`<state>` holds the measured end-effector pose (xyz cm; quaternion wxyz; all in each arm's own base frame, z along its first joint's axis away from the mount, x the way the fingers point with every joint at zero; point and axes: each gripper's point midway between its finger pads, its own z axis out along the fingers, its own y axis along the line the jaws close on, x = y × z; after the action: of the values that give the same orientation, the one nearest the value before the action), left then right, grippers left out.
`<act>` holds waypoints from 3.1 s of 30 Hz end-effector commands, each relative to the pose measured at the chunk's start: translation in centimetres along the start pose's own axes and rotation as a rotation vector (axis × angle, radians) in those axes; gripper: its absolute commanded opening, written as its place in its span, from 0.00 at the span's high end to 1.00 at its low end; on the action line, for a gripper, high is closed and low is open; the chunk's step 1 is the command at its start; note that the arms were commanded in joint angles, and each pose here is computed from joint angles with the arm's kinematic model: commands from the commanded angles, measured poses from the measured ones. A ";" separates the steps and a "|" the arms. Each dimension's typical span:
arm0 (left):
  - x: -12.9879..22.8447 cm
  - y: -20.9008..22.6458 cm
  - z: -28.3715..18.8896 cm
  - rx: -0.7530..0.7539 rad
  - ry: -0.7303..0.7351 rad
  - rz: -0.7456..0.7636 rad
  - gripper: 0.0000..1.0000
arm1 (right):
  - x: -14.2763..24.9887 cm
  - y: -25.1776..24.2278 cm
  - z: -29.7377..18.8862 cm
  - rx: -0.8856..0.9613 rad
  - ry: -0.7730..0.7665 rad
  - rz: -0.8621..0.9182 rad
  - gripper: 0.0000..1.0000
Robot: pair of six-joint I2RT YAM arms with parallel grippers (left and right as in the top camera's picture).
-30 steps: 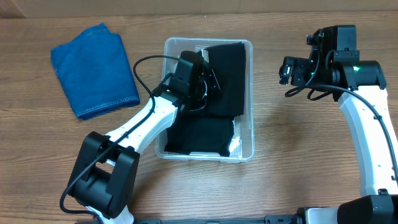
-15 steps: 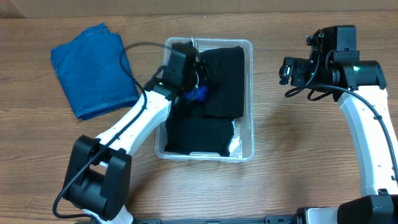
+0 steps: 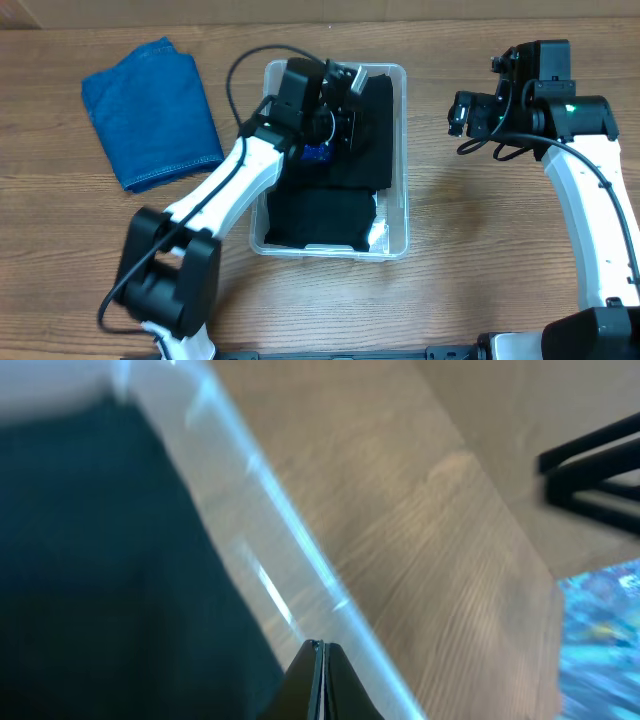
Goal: Pack container
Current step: 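Open the left gripper and withdraw it toward the denim cloth, then grasp the folded blue denim cloth with the left gripper, then carry the denim cloth with the left gripper into the bin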
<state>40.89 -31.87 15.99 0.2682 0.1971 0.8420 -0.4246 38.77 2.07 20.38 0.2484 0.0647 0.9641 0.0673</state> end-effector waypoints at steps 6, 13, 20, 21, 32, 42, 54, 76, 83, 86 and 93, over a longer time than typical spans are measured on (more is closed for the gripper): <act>9.9 10.1 6.4 0.058 0.222 -0.530 0.96 | -0.2 -0.1 0.0 0.000 -0.003 0.008 0.00; 4.9 8.7 4.7 0.172 0.118 -0.436 0.96 | -0.2 -0.1 0.0 0.001 -0.001 0.008 0.00; -5.7 -0.8 -2.8 0.243 -0.110 -0.053 0.60 | -0.2 -0.2 0.0 0.004 -0.002 0.008 0.00; -6.5 -1.8 -3.8 0.241 -0.136 -0.007 0.51 | -0.2 -0.2 0.0 0.004 -0.002 0.008 0.00; -1.0 15.4 -20.9 -0.829 -0.074 -0.254 0.00 | -0.7 -7.6 -0.9 0.178 -0.030 0.211 0.00; 5.6 28.6 -44.3 -1.134 -0.392 -0.751 0.00 | 0.8 -18.7 -3.7 0.221 -0.069 0.581 0.00; 9.5 38.5 -37.3 -0.771 -0.360 -0.796 0.00 | 0.7 -18.5 -3.6 0.217 -0.070 0.570 0.00; -5.6 24.0 -36.4 -0.503 -0.550 -0.395 0.96 | 0.9 -17.5 -3.4 0.165 -0.049 0.551 0.00; -12.0 0.6 -34.5 -0.347 -0.620 0.055 0.96 | 0.9 -17.5 -3.4 0.165 -0.049 0.551 0.00; -11.5 -3.8 -29.8 -0.259 -0.543 0.095 0.96 | 0.9 -17.4 -3.4 0.160 -0.049 0.551 0.00; -6.8 -6.3 -14.5 -0.156 -0.221 0.086 0.96 | 0.8 -17.1 -3.3 0.139 -0.049 0.551 0.00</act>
<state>38.00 -21.01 31.27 0.3870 0.1340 0.8367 -0.3635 34.54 -15.07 19.79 0.2325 0.3476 0.9063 0.0605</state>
